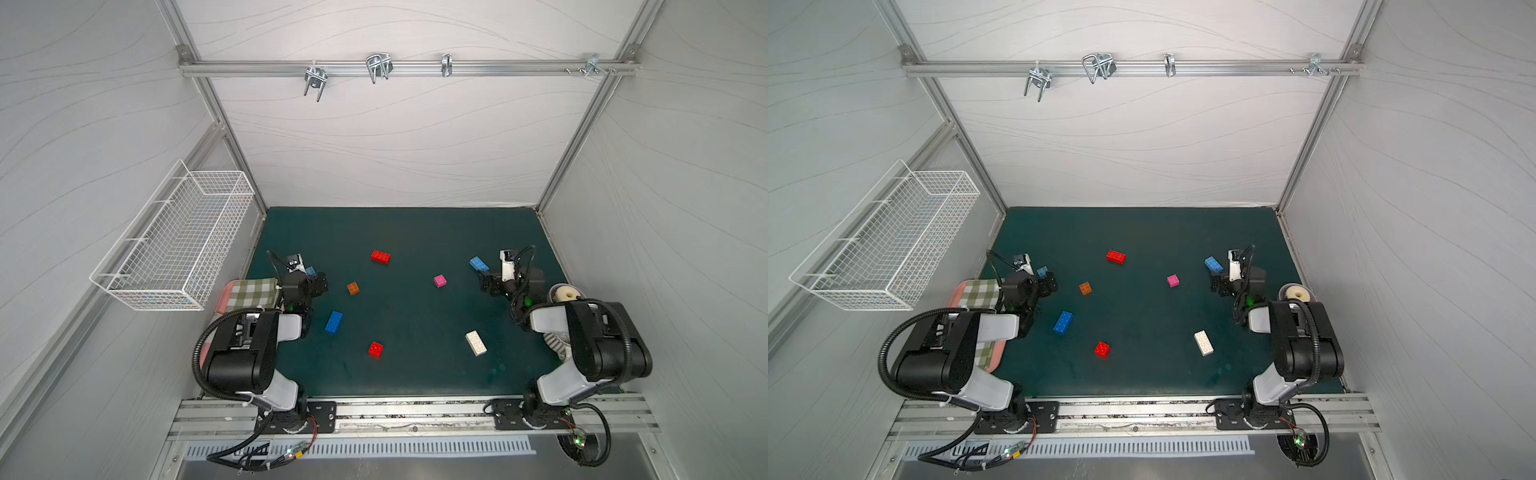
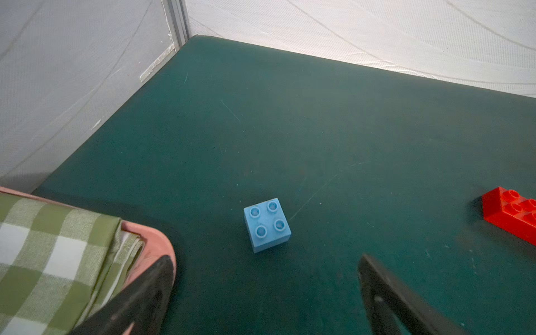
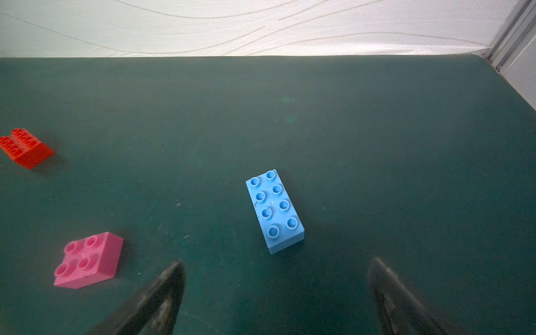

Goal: Assemble a carrot with lego
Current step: Move the lego brick at the center of the board.

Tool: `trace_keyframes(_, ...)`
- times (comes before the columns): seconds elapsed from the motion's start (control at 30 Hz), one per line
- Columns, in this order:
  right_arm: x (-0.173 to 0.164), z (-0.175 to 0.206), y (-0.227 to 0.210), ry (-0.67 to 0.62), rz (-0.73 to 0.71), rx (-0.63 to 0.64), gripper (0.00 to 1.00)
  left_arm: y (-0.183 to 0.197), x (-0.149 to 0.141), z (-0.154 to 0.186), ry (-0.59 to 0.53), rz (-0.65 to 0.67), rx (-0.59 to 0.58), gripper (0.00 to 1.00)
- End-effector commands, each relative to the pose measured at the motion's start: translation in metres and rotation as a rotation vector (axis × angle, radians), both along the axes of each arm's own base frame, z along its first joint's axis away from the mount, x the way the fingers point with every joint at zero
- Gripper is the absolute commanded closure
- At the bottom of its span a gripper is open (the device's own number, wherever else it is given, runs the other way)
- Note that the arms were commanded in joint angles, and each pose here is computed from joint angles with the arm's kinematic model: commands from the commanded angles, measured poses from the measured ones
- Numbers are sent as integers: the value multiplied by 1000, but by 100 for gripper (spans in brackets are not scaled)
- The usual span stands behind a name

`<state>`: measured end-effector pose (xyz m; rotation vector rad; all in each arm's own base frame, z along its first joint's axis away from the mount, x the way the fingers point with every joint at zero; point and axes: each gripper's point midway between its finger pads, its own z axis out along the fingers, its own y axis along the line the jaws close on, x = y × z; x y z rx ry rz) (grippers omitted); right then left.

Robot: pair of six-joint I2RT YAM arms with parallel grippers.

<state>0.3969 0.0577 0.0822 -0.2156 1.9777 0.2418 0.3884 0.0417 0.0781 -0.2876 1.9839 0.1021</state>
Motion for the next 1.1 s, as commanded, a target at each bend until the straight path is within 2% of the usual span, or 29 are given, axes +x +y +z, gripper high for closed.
trace_keyframes(0.0,4,2,0,-4,4,9,1,1,8,13,-42,-11,20,1)
trace_keyframes(0.83,4,7,-1,-17,-6,5,1,0,10,19,-70,-14,34,1)
trace_keyframes(0.9,9,23,-2,11,-42,-36,0,-1,14,27,-30,-21,33,1)
trace_keyframes(1.07,7,40,-6,219,-153,-121,1,-4,18,29,176,-26,-9,4)
